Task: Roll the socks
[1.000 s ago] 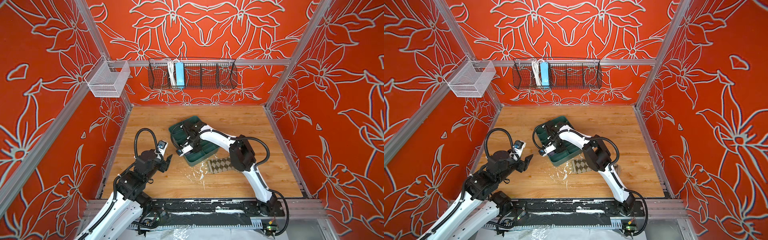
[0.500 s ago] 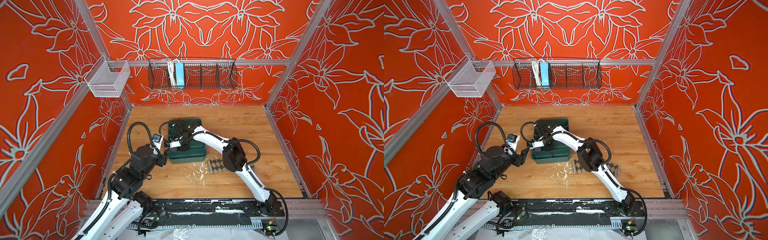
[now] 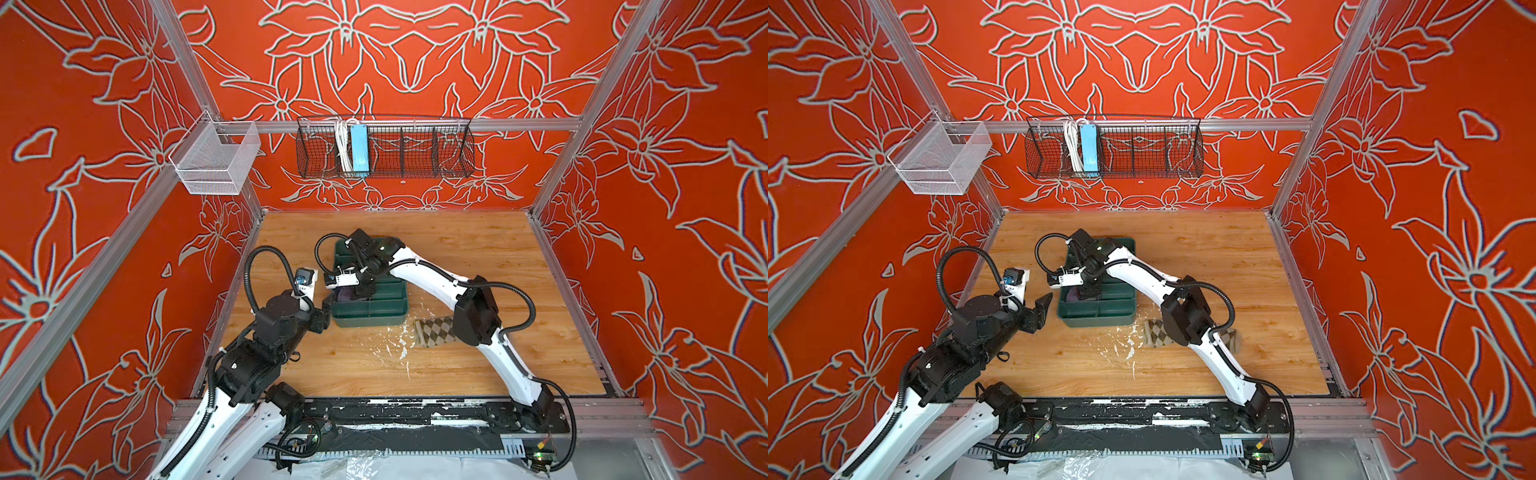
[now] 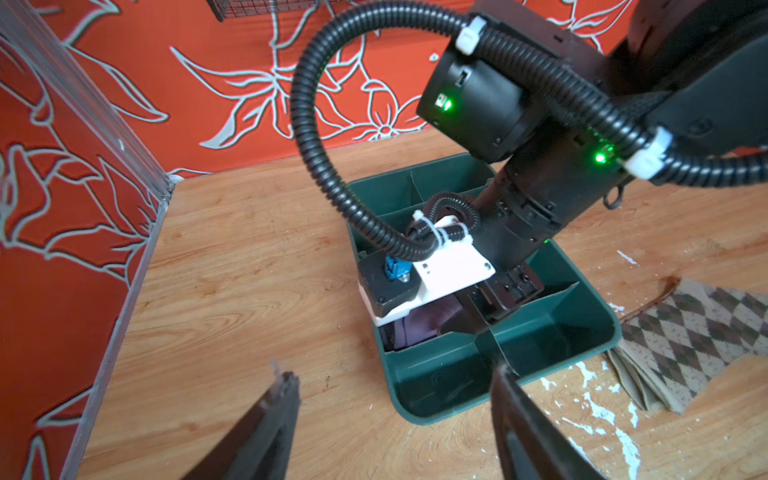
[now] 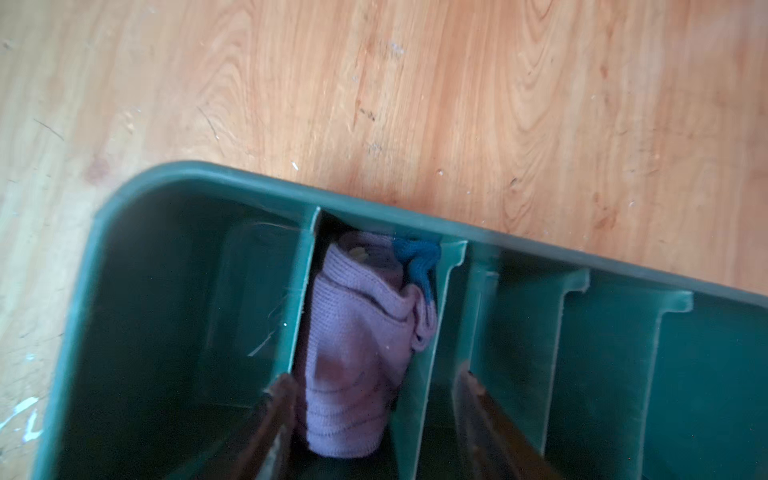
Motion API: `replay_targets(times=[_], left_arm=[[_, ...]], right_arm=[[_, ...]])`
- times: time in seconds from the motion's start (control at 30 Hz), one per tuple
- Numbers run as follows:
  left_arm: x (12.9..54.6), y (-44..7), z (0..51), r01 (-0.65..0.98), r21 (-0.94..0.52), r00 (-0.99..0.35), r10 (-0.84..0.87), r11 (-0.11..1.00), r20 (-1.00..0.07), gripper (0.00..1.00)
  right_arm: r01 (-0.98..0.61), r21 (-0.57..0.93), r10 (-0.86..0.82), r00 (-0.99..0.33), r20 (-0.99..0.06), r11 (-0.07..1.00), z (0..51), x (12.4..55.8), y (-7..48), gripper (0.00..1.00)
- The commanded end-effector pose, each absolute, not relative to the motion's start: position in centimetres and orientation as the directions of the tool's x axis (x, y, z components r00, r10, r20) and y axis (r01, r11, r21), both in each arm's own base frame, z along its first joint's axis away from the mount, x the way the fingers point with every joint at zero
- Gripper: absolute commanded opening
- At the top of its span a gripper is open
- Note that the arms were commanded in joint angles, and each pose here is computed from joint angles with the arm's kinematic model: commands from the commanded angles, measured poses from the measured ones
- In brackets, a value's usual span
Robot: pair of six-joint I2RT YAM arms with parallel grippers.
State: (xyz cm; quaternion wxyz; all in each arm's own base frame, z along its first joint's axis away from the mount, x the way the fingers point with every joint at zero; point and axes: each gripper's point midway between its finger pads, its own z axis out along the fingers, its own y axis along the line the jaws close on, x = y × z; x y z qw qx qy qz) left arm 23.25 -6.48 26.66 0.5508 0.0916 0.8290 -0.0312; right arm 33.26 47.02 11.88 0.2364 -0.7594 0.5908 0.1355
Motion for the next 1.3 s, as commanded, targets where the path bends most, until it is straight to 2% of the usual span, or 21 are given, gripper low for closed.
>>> replay_targets(times=[0.0, 0.07, 0.17, 0.23, 0.37, 0.43, 0.5, 0.53, 0.6, 0.67, 0.73, 0.8, 0.9, 1.03, 1.1, 1.2, 1.27], left_arm=[[22.8, -5.6, 27.9, 0.154, 0.057, -0.355, 0.109, 0.986, -0.929, 0.72], [22.7, -5.4, 28.6, 0.148, 0.069, -0.338, 0.116, 0.987, -0.934, 0.74], [22.6, -5.0, 30.0, 0.129, 0.052, -0.307, 0.090, 0.990, -0.948, 0.85], [22.3, -4.8, 31.4, 0.110, 0.011, -0.285, 0.042, 0.994, -0.958, 0.94], [21.4, -4.6, 34.5, 0.112, -0.071, -0.250, -0.042, 0.991, -0.967, 0.97], [21.0, -5.5, 35.9, 0.160, -0.123, -0.240, -0.082, 0.979, -0.967, 0.98], [20.7, -6.5, 36.9, 0.212, -0.194, -0.237, -0.142, 0.958, -0.961, 0.98], [20.5, -7.2, 37.3, 0.248, -0.223, -0.238, -0.164, 0.943, -0.957, 0.99], [20.6, -7.8, 37.7, 0.260, -0.304, -0.240, -0.244, 0.916, -0.940, 0.99], [21.2, -8.3, 37.5, 0.249, -0.397, -0.263, -0.332, 0.884, -0.906, 0.94], [22.4, -8.5, 36.1, 0.155, -0.485, -0.350, -0.411, 0.861, -0.842, 0.92], [23.5, -9.7, 34.6, 0.111, -0.519, -0.450, -0.423, 0.848, -0.786, 0.91], [25.5, -11.7, 31.8, 0.029, -0.545, -0.588, -0.427, 0.838, -0.687, 0.90], [28.5, -13.7, 27.7, -0.119, -0.545, -0.692, -0.463, 0.830, -0.554, 0.87], [29.7, -14.8, 26.0, -0.170, -0.526, -0.717, -0.471, 0.833, -0.515, 0.85], [31.4, -17.6, 23.8, -0.193, -0.463, -0.756, -0.432, 0.865, -0.492, 0.84], [32.3, -20.0, 22.6, -0.185, -0.410, -0.787, -0.384, 0.893, -0.482, 0.84]], right_arm=[[-0.960, -0.216, -0.792, 0.271, -0.547, -0.180, 15.8, 32.2, 47.2, 0.66], [-0.954, -0.257, -0.771, 0.279, -0.572, -0.154, 17.9, 32.2, 47.0, 0.66], [-0.943, -0.331, -0.721, 0.259, -0.643, -0.043, 22.6, 32.7, 46.5, 0.65], [-0.919, -0.379, -0.666, 0.213, -0.715, 0.113, 26.8, 33.5, 45.6, 0.65], [-0.789, -0.358, -0.544, 0.037, -0.839, 0.498, 32.9, 35.1, 40.8, 0.69], [-0.675, -0.246, -0.422, -0.107, -0.900, 0.695, 35.0, 35.2, 36.9, 0.79], [-0.588, -0.143, -0.310, -0.193, -0.931, 0.796, 36.2, 34.2, 33.5, 0.81], [-0.538, -0.078, -0.241, -0.239, -0.941, 0.839, 36.3, 33.4, 31.5, 0.95], [-0.475, 0.051, -0.098, -0.284, -0.954, 0.878, 35.9, 31.9, 28.6, 0.98], [-0.419, 0.182, 0.060, -0.289, -0.956, 0.889, 34.7, 30.4, 25.6, 0.98], [-0.326, 0.304, 0.218, -0.275, -0.936, 0.895, 33.0, 29.1, 22.0, 0.98], [-0.259, 0.383, 0.304, -0.296, -0.905, 0.887, 31.2, 27.9, 19.2, 0.98], [-0.244, 0.362, 0.265, -0.355, -0.897, 0.900, 29.1, 26.9, 17.2, 0.98], [-0.159, 0.317, 0.209, -0.475, -0.855, 0.935, 25.6, 26.6, 15.4, 0.98], [-0.122, 0.306, 0.184, -0.574, -0.798, 0.944, 23.4, 26.8, 15.1, 0.98], [-0.001, 0.262, 0.177, -0.735, -0.654, 0.965, 19.8, 26.9, 13.9, 0.98], [0.039, 0.229, 0.169, -0.795, -0.583, 0.973, 18.7, 26.7, 13.5, 0.98]])
